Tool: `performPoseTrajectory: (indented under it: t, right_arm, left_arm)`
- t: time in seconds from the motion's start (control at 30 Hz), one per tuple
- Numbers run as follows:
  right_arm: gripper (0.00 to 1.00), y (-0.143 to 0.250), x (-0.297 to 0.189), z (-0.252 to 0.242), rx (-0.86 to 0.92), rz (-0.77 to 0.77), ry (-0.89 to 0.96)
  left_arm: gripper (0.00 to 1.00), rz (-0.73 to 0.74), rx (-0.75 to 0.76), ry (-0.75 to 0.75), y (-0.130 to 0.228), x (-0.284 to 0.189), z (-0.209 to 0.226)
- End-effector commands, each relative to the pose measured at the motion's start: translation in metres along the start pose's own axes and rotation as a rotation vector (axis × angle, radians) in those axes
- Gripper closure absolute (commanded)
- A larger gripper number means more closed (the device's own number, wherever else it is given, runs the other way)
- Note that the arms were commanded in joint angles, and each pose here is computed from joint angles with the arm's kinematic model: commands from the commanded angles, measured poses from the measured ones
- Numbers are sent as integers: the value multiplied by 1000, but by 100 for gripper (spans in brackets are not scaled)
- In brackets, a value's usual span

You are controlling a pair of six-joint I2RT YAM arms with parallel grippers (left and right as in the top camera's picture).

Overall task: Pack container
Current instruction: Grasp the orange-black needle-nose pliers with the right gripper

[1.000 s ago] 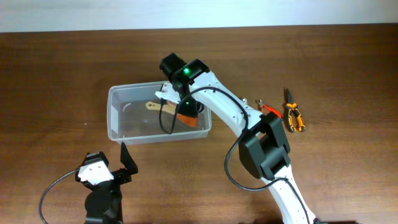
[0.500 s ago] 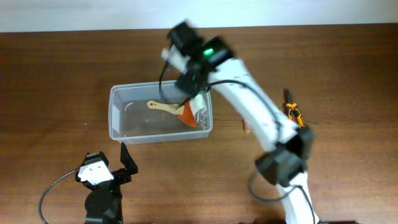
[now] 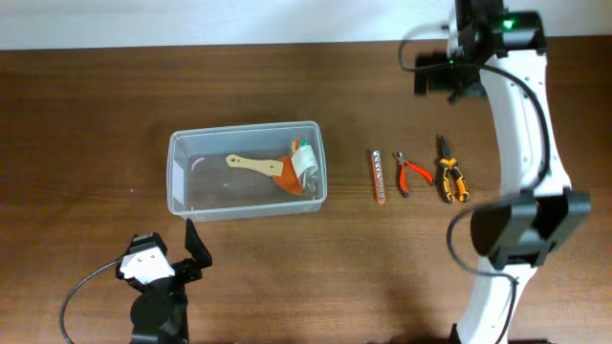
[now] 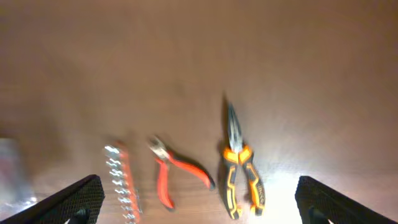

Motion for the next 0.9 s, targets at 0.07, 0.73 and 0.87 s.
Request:
performPoseTrajectory:
  t: [0.07,0.73,0.87]
  right_arm:
    - [7,48,88,-45,122,269,54]
    - [28,111,153,-133,86,439,133]
    - [38,122,163,-132,87,451,125]
  left_arm:
    - [1,0,10,0,1,0,0]
    - [1,0,10,0,1,0,0]
    - [1,0,10,0,1,0,0]
Point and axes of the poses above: each gripper's point midway between its finger pads, its own x axis out along the fingers, its own z axis along the line the jaws close on, y = z × x, the point moved 3 cm from there along -x, back along the fingers, and after that the axes turned 12 degrees about x, right-handed, at the moved point
